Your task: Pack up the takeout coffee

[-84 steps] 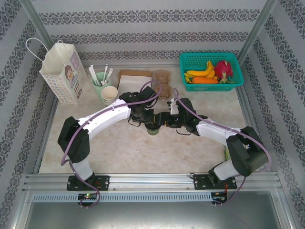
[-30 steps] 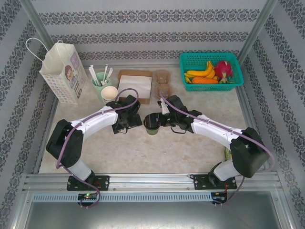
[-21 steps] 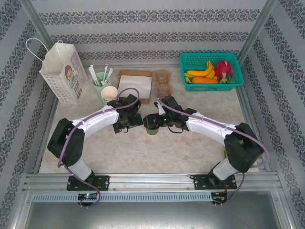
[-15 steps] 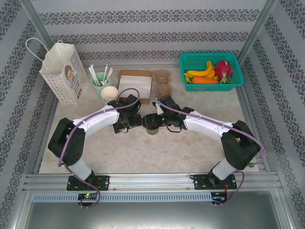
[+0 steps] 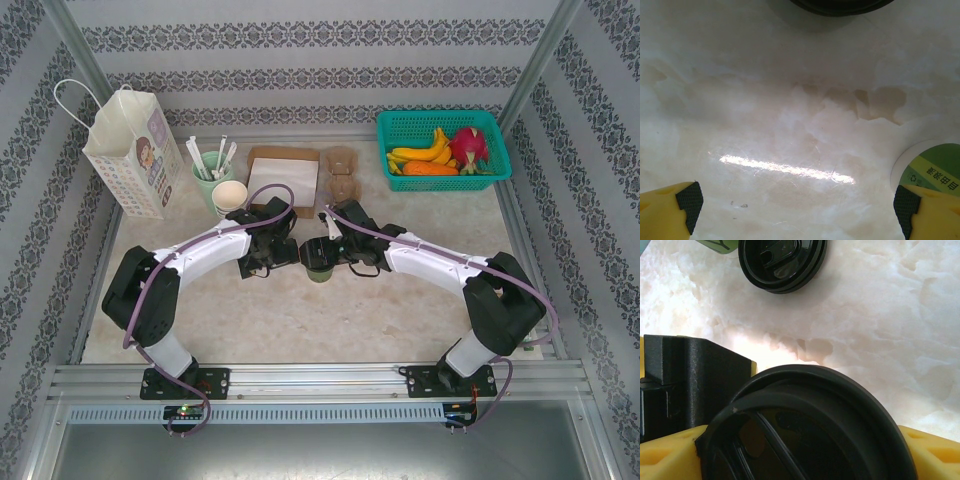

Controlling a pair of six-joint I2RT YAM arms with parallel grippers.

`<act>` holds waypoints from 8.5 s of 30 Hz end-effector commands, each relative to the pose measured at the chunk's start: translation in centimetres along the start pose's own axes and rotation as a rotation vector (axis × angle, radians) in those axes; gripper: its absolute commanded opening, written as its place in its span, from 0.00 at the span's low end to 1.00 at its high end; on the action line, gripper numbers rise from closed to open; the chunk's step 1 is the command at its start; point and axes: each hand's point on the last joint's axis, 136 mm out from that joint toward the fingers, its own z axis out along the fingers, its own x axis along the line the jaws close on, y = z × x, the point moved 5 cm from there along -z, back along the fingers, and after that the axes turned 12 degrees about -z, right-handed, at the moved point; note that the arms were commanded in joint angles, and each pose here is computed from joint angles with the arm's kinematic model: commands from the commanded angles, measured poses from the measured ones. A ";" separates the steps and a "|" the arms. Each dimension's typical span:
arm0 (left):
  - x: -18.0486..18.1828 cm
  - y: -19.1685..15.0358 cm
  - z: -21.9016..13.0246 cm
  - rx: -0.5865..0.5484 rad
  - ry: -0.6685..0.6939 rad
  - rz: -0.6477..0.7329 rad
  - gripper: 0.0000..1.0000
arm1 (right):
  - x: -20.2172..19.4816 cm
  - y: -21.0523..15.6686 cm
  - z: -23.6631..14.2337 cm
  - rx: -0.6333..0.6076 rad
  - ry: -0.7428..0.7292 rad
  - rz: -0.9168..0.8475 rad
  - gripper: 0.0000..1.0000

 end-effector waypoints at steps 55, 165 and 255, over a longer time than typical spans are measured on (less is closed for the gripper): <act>1.9 3.3 -10.5 -0.323 -0.445 -0.039 0.99 | -23.0 12.0 -4.3 -0.280 -0.414 0.456 0.84; 22.5 4.4 -27.7 -0.511 0.021 -0.534 0.00 | -9.3 13.0 -3.8 -0.282 -0.403 0.235 0.88; 2.2 3.4 -19.4 -0.065 -0.523 -0.262 0.30 | -13.7 -1.6 -11.6 0.321 -0.512 0.202 0.70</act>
